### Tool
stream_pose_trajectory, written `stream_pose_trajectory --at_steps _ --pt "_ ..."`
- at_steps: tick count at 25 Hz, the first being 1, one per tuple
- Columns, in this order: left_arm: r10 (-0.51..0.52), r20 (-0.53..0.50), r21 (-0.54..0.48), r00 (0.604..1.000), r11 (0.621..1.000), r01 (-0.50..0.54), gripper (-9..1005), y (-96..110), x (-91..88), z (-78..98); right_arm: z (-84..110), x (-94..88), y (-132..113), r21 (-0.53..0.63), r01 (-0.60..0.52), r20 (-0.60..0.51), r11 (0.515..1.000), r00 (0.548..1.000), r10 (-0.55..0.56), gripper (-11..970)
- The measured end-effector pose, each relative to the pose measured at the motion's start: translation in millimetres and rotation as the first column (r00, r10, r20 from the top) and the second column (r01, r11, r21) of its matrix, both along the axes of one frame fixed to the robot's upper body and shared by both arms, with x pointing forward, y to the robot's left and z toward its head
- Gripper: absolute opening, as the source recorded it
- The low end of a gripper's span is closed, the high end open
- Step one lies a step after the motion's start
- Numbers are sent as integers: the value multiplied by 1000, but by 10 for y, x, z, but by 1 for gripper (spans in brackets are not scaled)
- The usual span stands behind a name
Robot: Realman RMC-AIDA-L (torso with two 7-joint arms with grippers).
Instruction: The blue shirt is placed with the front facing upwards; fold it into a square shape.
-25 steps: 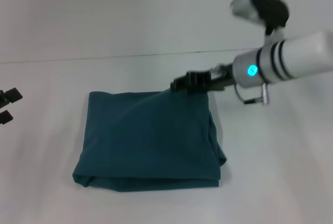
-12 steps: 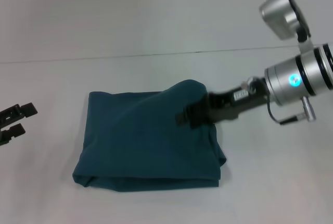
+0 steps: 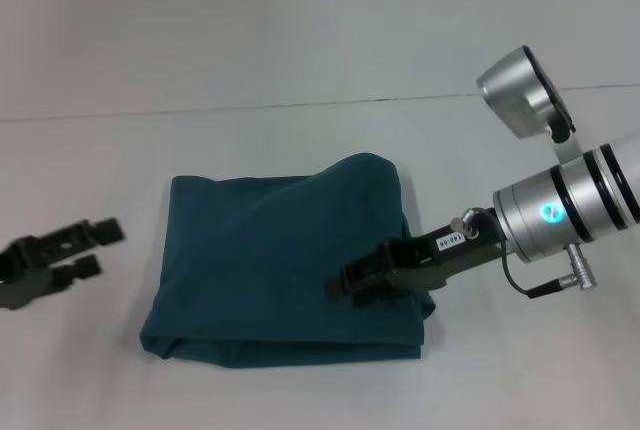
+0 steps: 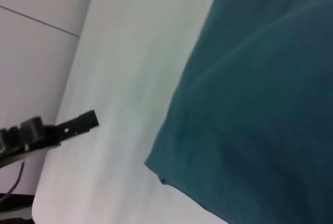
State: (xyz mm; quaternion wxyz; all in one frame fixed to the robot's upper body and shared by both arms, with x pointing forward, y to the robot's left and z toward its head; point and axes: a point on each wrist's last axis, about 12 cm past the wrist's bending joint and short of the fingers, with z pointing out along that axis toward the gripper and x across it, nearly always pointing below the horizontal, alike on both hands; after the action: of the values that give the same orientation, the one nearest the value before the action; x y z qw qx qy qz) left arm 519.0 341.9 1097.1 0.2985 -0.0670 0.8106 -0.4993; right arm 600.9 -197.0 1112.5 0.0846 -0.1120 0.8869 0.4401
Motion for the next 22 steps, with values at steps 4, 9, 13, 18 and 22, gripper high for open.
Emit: stream_pose_trajectory --at_steps 4,9,13,18,22 --pt "-67 -28 -54 997 996 65 948 -242 22 -75 27 -16 -108 17 13 1 1000 1000 -13 554" --pt "-42 -126 -32 991 999 38 948 -382 87 -255 57 -29 -289 44 51 11 998 999 -51 554" --pt "-2 -168 18 986 1000 5 947 -353 89 -335 32 -52 -348 46 64 9 997 998 -65 555" --pt "7 -179 47 984 999 2 947 -341 66 -376 26 -52 -360 47 70 12 996 997 -71 555" --pt "-70 -193 23 979 997 75 947 -416 4 -371 27 -50 -361 46 72 14 996 997 -72 556"
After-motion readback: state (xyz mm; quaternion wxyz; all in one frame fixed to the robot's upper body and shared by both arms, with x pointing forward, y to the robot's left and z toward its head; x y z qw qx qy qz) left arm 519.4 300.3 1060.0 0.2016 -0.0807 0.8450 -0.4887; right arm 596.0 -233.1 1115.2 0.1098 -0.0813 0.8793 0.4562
